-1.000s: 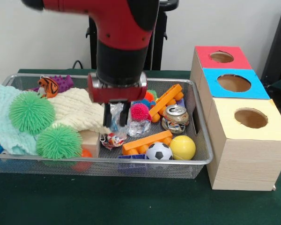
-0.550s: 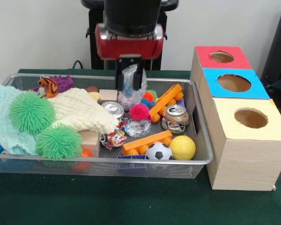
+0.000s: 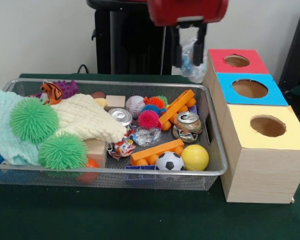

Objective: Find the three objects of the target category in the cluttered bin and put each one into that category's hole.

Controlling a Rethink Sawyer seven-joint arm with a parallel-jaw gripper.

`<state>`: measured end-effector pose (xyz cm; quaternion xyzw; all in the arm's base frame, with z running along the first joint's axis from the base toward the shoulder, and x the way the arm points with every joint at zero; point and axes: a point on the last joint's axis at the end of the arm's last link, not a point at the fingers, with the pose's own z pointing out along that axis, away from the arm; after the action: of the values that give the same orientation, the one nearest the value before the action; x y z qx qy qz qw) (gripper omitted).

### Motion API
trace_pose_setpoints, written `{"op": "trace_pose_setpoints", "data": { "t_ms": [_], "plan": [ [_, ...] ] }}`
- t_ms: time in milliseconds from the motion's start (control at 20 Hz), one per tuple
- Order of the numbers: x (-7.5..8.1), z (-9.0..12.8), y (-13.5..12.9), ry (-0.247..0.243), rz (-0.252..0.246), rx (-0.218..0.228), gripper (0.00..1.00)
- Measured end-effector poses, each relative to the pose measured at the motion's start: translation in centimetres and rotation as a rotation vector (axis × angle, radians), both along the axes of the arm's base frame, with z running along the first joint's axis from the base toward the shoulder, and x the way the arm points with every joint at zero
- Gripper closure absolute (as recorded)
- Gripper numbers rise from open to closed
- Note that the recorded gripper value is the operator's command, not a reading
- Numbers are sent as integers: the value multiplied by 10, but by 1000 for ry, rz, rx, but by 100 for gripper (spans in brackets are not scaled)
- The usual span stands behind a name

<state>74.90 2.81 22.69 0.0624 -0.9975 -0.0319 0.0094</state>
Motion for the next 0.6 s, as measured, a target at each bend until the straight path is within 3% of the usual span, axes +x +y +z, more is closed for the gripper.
{"op": "trace_pose_setpoints", "data": {
  "t_ms": [250, 450, 600],
  "plan": [
    [0, 14, 37, -5, -18, 27, 100],
    [-5, 16, 71, 12, -60, 45, 100],
    [-9, 15, 83, 23, -81, 49, 100]
  ]
}}
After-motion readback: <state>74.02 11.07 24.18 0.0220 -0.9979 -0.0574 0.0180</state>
